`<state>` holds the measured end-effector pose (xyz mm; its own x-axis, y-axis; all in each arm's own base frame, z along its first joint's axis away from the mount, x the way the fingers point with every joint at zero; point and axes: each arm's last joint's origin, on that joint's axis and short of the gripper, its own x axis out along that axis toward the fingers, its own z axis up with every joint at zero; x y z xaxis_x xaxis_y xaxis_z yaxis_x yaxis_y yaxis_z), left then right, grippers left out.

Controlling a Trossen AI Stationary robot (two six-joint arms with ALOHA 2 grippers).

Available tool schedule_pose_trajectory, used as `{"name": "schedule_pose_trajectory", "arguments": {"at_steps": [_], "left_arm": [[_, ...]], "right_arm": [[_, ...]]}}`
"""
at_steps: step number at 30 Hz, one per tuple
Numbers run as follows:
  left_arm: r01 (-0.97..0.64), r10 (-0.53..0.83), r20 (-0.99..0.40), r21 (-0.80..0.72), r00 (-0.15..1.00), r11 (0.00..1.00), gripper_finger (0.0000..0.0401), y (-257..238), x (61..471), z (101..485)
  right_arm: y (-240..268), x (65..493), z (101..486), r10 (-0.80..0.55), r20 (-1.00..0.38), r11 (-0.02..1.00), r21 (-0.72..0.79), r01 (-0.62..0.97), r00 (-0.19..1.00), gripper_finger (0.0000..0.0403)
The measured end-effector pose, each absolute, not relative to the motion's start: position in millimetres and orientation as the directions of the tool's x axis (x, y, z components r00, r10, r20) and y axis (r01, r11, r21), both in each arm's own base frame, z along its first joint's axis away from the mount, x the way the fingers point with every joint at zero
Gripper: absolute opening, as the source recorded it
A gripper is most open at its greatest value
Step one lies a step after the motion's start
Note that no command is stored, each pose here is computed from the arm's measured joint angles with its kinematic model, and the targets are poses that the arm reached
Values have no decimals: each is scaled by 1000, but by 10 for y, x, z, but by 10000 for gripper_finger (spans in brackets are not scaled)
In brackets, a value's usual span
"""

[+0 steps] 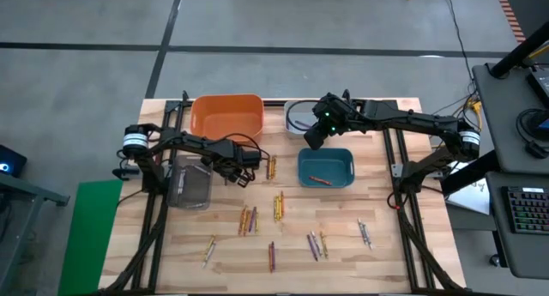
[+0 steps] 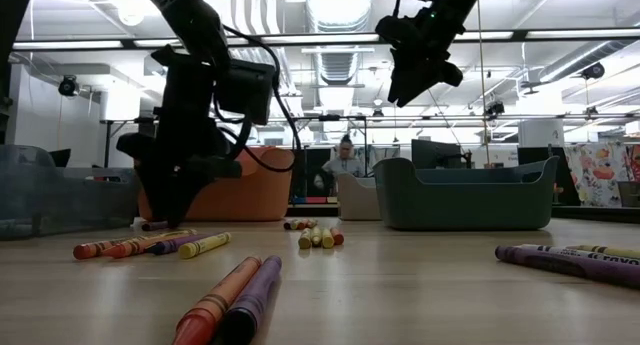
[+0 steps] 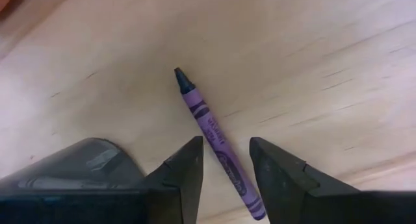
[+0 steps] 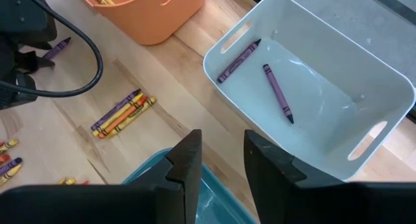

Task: Sort crayons
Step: Put the violet crayon into the gray bin

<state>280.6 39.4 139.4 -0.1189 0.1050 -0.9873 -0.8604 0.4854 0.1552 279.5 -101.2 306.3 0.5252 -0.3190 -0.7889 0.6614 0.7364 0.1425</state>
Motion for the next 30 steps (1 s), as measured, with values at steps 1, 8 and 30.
{"name": "schedule_pose_trajectory", "arguments": {"at_steps": [1,8,30], "left_arm": [[-861,103,-988,152,-116,486,112,393,2807,1392],[-864,93,-990,135,-103,485,68,390,2814,1387],[-816,104,-990,-18,95,578,1,377,2772,1972]], "right_arm": [[-1012,2796,3063,-319,-789,737,142,661,525,101],[-1011,2796,3063,-318,-789,737,143,660,526,100],[-1001,2777,3307,-329,-743,779,136,612,583,98]]}}
